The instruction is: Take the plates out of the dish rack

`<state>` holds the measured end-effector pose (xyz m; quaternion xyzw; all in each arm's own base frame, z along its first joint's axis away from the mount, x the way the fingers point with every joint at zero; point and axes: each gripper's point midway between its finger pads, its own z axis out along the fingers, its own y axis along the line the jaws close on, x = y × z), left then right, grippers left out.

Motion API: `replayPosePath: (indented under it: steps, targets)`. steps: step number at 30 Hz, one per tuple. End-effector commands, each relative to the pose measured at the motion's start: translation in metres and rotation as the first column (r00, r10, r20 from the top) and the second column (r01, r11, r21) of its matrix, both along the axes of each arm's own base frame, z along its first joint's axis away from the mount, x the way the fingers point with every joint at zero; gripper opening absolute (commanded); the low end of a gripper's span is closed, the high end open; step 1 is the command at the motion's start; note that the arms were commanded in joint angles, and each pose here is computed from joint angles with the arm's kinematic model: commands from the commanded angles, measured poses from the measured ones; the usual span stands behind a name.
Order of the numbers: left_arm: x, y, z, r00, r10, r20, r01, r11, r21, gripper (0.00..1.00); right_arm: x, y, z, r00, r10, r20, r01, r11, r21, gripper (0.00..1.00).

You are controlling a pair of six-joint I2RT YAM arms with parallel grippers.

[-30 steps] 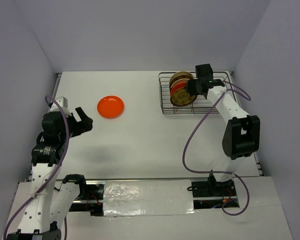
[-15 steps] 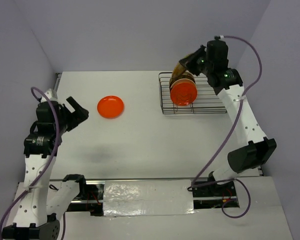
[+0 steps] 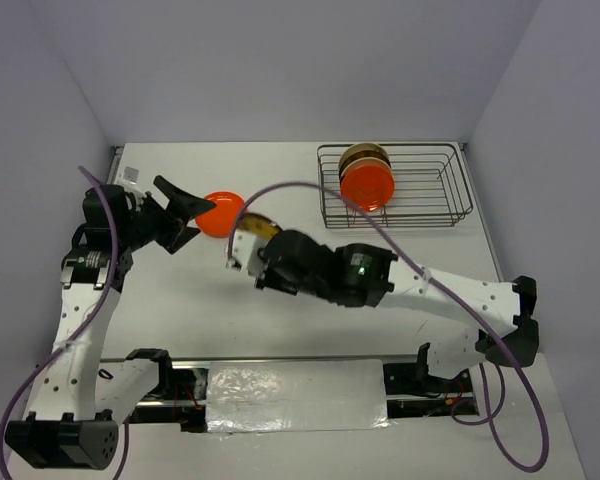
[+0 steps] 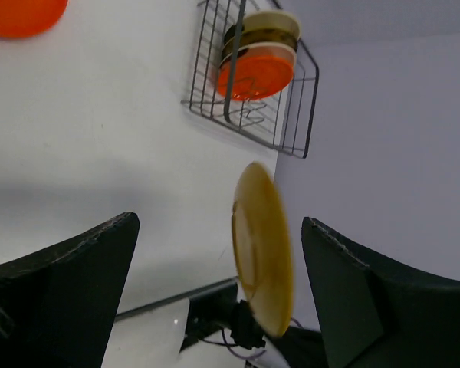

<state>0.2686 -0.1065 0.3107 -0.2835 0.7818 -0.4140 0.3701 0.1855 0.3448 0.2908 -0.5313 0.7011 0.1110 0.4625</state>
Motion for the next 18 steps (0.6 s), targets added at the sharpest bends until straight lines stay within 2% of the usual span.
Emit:
replayPosePath:
  steps: [1,5,7,11,15,18]
  targets:
    - [-0.008,-0.018,-0.001,0.995,-0.103,-0.005,0.102,0.991,-0.081,0.99,-0.006,-0.004,0.009,0.971,0.093,0.221,-0.053,0.982,-0.18,0.0]
    - [-0.012,-0.014,-0.026,0.996,-0.072,-0.049,0.069,0.995,-0.073,0.99,-0.006,0.021,-0.018,0.963,0.123,0.239,-0.047,0.952,-0.302,0.0]
    - [-0.013,-0.01,-0.04,0.994,-0.058,-0.089,0.054,0.998,-0.045,0.99,-0.007,0.031,-0.015,0.953,0.137,0.271,-0.046,0.947,-0.319,0.0]
    - [-0.016,-0.004,-0.065,0.988,-0.051,-0.149,0.055,0.998,0.023,0.93,-0.004,0.048,-0.019,0.946,0.142,0.292,-0.03,0.934,-0.356,0.0]
    - [-0.015,-0.001,-0.073,0.988,-0.045,-0.15,0.053,0.997,0.048,0.68,-0.002,0.058,-0.019,0.938,0.159,0.308,-0.03,0.923,-0.384,0.0]
    - [-0.012,0.001,-0.081,0.986,-0.046,-0.163,0.057,0.996,0.062,0.63,-0.007,0.066,-0.02,0.933,0.177,0.313,-0.042,0.919,-0.392,0.0]
